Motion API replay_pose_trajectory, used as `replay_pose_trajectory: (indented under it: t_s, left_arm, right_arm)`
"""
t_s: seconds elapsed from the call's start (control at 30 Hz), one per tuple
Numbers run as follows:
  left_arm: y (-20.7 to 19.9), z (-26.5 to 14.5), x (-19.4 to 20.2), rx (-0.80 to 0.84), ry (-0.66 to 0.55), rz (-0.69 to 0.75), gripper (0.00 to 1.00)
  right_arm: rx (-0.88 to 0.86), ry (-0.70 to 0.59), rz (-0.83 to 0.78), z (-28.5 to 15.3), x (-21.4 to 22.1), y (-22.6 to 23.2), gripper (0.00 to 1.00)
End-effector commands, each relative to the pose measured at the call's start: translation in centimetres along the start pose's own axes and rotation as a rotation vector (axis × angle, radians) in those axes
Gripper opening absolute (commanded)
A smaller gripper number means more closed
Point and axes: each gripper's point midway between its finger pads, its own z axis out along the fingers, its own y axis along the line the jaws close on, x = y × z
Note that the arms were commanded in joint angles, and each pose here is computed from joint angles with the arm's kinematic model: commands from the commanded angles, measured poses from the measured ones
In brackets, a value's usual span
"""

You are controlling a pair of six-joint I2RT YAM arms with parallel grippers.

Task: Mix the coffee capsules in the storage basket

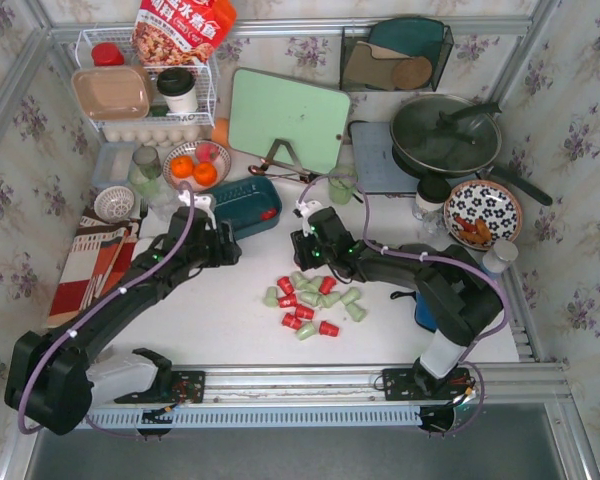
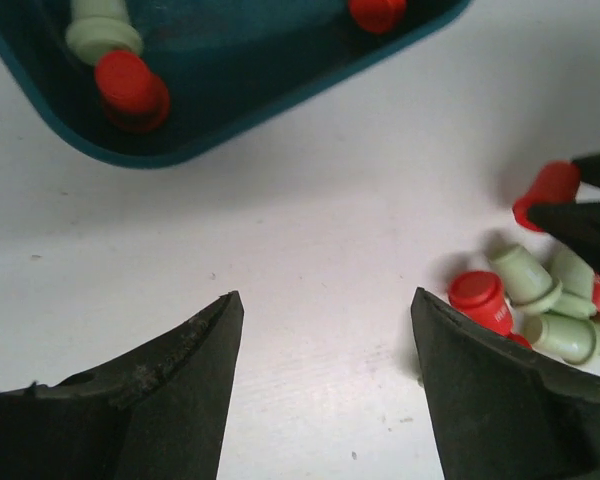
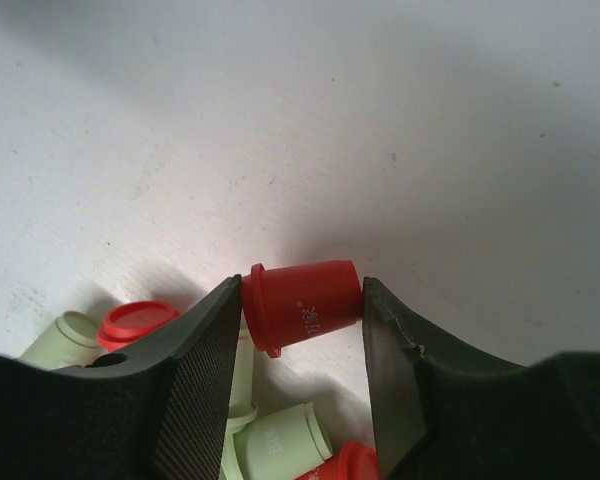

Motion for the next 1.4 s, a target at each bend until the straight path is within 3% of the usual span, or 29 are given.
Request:
replay_pose_trajectory:
  t_s: [0.0,0.3,0.5,0.9,1.1,1.37]
  left_arm:
    - [-1.5,-0.9,0.8,0.077,0.007,0.035,0.71]
    - [-3.2,-1.2,1.7,0.157,-0.008,0.085,0.71]
    - [-4.5,-0.7,2.9,0.184,0.033,0.094,0.70]
    - [-6.7,0.4,4.7,0.172,0.108,0.103,0.69]
    - [-7.1,1.0,5.5,0.161,0.141,0.102,0.66]
    - [-8.7,1.5,6.6,0.181,0.182,0.100,0.63]
  right_arm:
    - [0.030,-0.100,0.022,-0.5,-3.3,-0.1,0.32]
    - [-0.022,-0.349,0.097,0.1,-14.1,2.1,0.34]
    - [-0.057,-0.406,0.102,3.7,-18.3,3.3,0.41]
    - [-0.050,-0.312,0.080,8.7,-17.7,3.4,0.64]
    - [-0.058,-0.297,0.067,8.4,-17.7,3.6,0.73]
    - [0.017,-0.341,0.065,4.3,-18.0,2.1,0.74]
